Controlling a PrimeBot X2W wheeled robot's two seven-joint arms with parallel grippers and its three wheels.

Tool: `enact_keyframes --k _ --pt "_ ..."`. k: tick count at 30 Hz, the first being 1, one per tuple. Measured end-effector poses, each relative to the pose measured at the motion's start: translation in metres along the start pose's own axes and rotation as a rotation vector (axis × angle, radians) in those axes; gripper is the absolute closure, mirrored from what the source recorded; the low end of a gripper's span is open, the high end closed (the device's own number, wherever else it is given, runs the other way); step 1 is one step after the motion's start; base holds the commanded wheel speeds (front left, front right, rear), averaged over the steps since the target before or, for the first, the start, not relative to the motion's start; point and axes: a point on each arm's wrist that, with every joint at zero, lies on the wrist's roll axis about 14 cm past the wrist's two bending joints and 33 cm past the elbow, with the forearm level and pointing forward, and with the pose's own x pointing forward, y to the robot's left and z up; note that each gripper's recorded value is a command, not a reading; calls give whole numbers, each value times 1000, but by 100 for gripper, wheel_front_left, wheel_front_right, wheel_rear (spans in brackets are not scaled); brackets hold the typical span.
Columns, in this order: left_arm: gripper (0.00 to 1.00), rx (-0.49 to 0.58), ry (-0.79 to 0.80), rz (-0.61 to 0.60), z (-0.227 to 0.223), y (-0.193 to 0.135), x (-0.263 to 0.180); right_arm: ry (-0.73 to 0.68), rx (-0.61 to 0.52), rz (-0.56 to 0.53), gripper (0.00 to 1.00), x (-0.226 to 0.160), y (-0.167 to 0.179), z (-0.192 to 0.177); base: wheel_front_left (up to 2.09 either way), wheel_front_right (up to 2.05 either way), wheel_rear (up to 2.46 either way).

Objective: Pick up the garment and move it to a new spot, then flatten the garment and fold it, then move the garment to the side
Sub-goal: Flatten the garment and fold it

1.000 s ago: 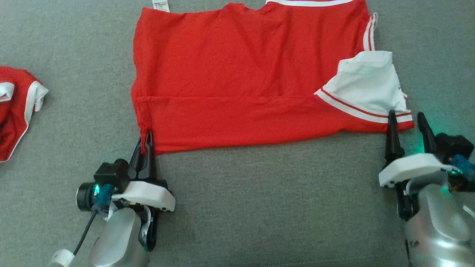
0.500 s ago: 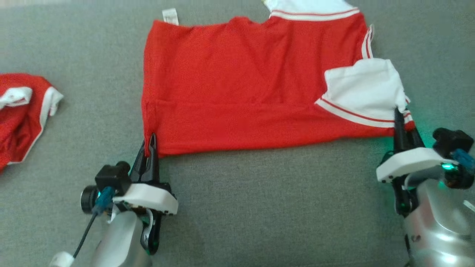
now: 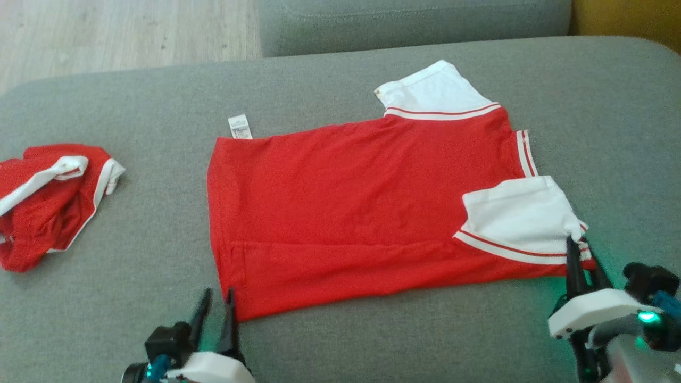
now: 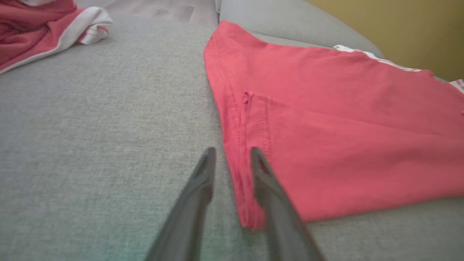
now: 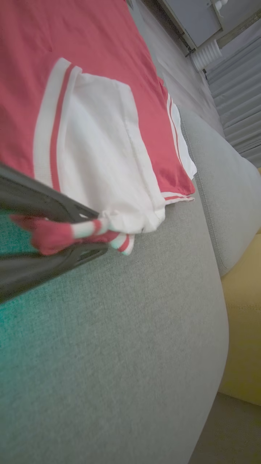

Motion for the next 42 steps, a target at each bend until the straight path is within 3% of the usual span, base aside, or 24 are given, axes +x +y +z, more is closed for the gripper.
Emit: enact_keyframes --k 1,8,12,17,25,40,41,42 --pt "0 -4 4 9 -1 2 0 5 -2 -3 0 0 -2 -1 0 0 0" --pt "0 46 -42 9 24 6 29 -47 -26 -5 0 24 -4 21 0 0 0" --pt "0 155 -130 -48 82 12 82 -108 -63 52 0 61 17 50 0 0 0" --pt "0 285 -38 -60 110 35 135 -148 -105 130 0 99 44 72 0 0 0" --pt "0 346 127 -168 79 18 169 -108 -137 165 0 118 54 59 0 0 0" --pt "0 303 162 -159 72 31 171 -108 -143 173 0 121 54 60 0 0 0" --pt "11 296 165 -160 71 31 171 -110 -144 176 0 122 55 62 0 0 0" --pt "32 291 169 -161 70 31 170 -114 -146 180 0 123 56 63 0 0 0"
